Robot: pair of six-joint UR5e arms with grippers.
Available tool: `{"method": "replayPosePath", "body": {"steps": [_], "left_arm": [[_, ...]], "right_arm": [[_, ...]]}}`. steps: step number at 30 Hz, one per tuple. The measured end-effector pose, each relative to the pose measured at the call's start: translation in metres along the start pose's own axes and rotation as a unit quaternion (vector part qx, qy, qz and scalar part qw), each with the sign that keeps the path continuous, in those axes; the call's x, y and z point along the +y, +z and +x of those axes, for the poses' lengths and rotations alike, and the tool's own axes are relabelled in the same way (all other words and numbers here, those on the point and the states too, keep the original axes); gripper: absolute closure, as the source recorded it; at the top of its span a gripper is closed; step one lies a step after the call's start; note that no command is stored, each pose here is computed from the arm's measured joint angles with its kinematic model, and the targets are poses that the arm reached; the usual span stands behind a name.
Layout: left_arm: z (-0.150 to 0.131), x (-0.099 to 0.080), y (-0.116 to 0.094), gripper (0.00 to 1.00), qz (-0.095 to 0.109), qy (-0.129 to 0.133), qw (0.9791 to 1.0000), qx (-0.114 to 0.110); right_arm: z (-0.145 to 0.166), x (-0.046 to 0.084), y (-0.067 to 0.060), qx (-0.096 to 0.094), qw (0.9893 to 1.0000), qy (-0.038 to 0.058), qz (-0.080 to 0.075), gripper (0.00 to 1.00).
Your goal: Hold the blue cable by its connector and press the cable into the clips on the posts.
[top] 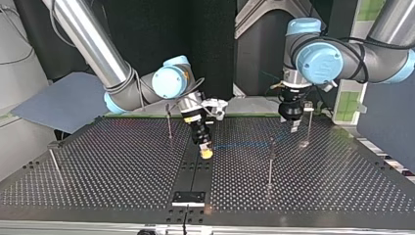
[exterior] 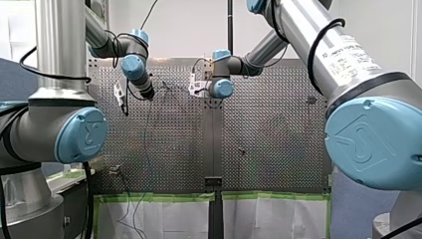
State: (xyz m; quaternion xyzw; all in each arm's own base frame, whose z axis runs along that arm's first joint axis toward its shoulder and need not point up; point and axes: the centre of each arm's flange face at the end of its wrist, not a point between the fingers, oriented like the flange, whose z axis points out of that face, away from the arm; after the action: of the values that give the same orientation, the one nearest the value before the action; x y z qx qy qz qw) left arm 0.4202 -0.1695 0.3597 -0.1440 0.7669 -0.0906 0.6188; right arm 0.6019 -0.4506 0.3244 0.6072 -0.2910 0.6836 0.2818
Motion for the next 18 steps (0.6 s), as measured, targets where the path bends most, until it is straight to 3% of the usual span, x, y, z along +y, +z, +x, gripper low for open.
{"method": "replayPosePath", "body": {"steps": [10,18], "left_arm": [[-0.027,-0.019,-0.036,0.00,0.034,0.027,0.9987,-0.026],[-0.045,-0.030,-0.057,0.00,0.050,0.061,0.9949,-0.062]], "right_arm": [[0.000,-0.002,-0.001,-0.002,1.0000,0.0001,0.001,1.00],[0.000,-0.001,-0.001,-0.003,1.0000,0.0000,0.000,1.00]]}}
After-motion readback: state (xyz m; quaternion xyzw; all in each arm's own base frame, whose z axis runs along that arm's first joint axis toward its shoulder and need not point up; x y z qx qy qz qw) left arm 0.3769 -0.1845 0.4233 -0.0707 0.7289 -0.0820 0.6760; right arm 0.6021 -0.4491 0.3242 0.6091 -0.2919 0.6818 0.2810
